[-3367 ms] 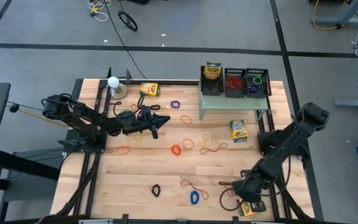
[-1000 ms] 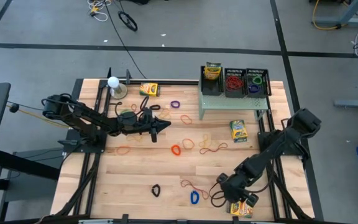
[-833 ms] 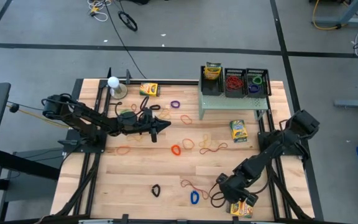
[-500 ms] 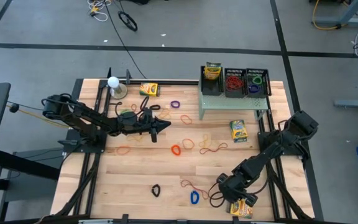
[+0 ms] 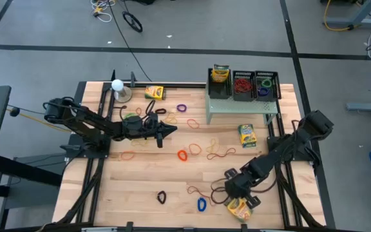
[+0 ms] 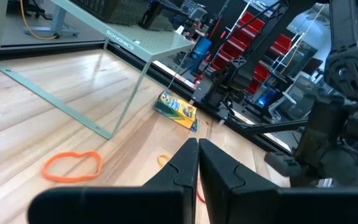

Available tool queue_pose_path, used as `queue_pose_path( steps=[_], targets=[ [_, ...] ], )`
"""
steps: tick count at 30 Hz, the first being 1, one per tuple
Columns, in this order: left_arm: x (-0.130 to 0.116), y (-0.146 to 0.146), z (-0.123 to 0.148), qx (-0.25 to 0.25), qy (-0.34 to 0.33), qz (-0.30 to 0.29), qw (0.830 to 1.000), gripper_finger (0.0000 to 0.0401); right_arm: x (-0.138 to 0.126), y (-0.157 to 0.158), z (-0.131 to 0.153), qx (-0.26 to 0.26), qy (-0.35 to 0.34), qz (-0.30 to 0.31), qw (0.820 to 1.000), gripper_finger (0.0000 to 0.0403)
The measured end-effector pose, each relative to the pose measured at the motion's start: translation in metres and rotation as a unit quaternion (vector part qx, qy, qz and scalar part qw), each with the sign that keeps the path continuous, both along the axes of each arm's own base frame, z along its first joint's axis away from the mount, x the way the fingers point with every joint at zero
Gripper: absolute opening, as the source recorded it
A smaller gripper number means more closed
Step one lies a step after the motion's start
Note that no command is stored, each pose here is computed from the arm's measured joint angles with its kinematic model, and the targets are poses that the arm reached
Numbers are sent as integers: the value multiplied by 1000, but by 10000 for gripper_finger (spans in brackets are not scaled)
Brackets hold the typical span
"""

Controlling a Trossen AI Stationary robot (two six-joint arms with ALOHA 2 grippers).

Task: Pick & Place Office Desk Supplies
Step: Put the bottom yellow crayon box into the left black basket on the shelf

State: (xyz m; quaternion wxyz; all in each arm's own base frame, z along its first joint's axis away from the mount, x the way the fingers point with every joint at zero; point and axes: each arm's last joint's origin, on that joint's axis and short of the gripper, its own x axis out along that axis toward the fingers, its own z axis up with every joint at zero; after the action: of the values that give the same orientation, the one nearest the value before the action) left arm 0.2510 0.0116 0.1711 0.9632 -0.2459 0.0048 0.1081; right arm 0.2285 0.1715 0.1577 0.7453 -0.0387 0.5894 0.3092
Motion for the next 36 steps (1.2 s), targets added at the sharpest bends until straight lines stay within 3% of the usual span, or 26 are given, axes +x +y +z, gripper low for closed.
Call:
queue_pose_path(
  steps=[10, 20, 30, 36],
  targets=[
    [0, 0, 0, 0, 0, 0, 1000, 20, 11, -36, 33, 0, -44, -170, 985, 1],
    [0, 0, 0, -12, -3, -7, 1000, 20, 35, -89, 37, -14, -60, -364, 929, 0],
    [0, -1, -2, -34, 2, -11, 999, 20, 64, -120, 25, 7, -96, -430, 898, 0],
    [1, -2, -4, -103, 7, -24, 994, 36, 70, -118, 40, -66, -168, -404, 897, 0]
  ],
)
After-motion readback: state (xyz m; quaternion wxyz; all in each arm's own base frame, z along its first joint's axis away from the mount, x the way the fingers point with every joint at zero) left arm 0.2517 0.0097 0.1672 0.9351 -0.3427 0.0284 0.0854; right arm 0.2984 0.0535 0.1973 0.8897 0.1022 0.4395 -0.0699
